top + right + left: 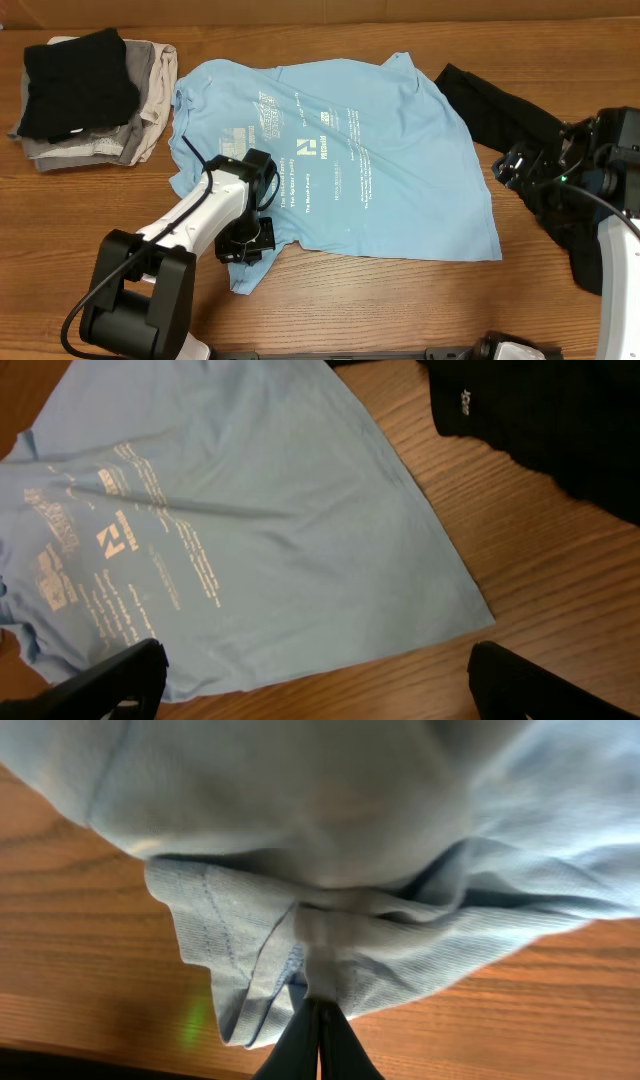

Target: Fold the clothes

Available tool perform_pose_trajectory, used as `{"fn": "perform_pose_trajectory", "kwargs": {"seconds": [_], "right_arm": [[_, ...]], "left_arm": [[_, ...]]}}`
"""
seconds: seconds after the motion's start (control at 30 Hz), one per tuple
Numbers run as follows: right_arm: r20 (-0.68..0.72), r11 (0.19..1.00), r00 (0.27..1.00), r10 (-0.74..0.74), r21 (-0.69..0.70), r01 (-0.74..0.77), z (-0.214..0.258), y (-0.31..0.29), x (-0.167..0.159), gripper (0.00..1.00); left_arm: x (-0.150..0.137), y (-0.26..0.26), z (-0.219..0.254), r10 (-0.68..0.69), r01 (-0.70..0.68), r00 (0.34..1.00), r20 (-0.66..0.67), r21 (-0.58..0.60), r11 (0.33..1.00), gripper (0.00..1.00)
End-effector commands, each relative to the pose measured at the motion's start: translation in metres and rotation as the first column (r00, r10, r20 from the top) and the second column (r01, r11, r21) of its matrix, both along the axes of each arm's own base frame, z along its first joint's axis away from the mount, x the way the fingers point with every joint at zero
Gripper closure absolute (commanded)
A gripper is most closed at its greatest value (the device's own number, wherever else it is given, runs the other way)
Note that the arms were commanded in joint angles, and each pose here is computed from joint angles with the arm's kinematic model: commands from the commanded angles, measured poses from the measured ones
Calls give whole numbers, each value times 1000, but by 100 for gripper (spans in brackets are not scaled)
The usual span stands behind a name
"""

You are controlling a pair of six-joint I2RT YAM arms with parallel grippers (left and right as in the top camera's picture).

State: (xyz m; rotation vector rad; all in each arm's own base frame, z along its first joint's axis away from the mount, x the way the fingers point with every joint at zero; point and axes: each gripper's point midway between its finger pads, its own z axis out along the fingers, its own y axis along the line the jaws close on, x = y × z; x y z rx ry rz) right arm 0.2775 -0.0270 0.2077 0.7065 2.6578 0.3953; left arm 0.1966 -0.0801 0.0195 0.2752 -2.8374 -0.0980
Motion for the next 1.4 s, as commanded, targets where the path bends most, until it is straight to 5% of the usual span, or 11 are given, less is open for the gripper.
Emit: {"fn": "perform_pose_trajectory", "kwargs": {"seconds": [0.0, 0.3, 0.4, 0.47, 0.57, 0.7, 0.93, 1.03, 1.1, 1.37], "right_arm": [[-18, 1000, 1000, 2, -3, -2, -6, -1, 4, 0], [-200, 1000, 980, -3, 29, 9, -34, 1, -14, 0], [-213, 1000, 977, -11, 9, 13, -36, -3, -15, 0], [-188, 1000, 982, -14, -13, 12, -36, -7, -8, 0], [-157, 1000, 988, -9, -23, 5, -34, -9, -1, 0], [-170, 1000, 985, -7, -19, 4, -35, -8, -4, 0], [-180, 1000, 984, 14, -20, -18, -35, -7, -8, 0], [-184, 1000, 983, 14, -20, -18, -36, -7, -9, 0], [-187, 1000, 982, 14, -19, -18, -36, -7, -9, 0], [-261, 1000, 965, 18, 4, -18, -39, -2, -28, 0]], "left_arm": [[-3, 0, -2, 67, -67, 998, 1, 18, 998, 96], [-24, 10, 3, 225, -217, 973, -57, 127, 968, 93], [-34, 14, 1, 225, -211, 971, -82, 147, 966, 77], [-40, 17, -3, 225, -208, 970, -95, 157, 965, 51], [-50, 25, -11, 241, -219, 966, -94, 199, 955, 26], [-63, 34, -26, 277, -252, 957, -80, 238, 938, 14], [-44, 25, -29, 241, -232, 970, -32, 175, 957, 22], [-31, 23, -22, 225, -220, 974, -10, 167, 961, 52], [-23, 26, -15, 231, -228, 973, 4, 176, 957, 96], [-7, 46, 25, 270, -263, 963, -7, 200, 944, 96]]}}
